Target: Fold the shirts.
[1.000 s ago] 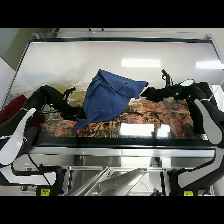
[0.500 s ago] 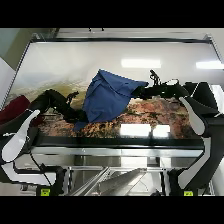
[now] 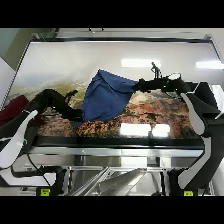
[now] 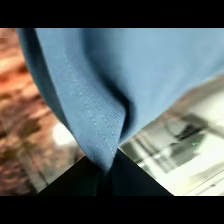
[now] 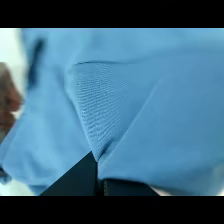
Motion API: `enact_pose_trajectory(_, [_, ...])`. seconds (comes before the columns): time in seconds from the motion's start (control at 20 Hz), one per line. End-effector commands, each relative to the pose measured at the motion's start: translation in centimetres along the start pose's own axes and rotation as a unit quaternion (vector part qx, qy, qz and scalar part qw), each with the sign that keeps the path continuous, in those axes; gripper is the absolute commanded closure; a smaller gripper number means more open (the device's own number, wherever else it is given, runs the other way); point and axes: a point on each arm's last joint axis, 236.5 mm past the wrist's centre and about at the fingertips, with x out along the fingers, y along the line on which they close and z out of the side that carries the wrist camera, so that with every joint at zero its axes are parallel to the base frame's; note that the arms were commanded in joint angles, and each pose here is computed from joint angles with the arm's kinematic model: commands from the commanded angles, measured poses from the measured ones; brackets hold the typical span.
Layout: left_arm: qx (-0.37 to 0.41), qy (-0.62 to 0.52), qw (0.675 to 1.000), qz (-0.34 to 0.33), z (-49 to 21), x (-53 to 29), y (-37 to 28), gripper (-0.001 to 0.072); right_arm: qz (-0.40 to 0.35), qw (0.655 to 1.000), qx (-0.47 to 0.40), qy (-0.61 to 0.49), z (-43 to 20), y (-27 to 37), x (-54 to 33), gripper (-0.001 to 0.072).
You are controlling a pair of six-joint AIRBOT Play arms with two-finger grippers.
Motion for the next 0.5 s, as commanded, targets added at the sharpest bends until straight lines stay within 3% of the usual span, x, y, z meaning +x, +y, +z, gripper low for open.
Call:
enact_pose_trajectory(0.0, [0.035,-0.122,0.992,-0.017,2.6,-8.7,-3.7,0.0689,0.030,0.997,-0.073,-0.020,1.7,7.4,-5.8,0.0692])
enact_pose_trajectory(0.2, [0.162,-0.354,0.921,-0.019,3.8,-26.6,-14.9,0.0689,0.037,0.967,-0.228,-0.108,1.8,21.4,-16.8,0.0692])
enact_pose_trajectory(0.45, [0.258,-0.602,0.753,0.068,-6.8,-47.0,-24.9,0.0690,-0.068,0.851,-0.403,-0.331,-2.5,36.6,-33.4,0.0692])
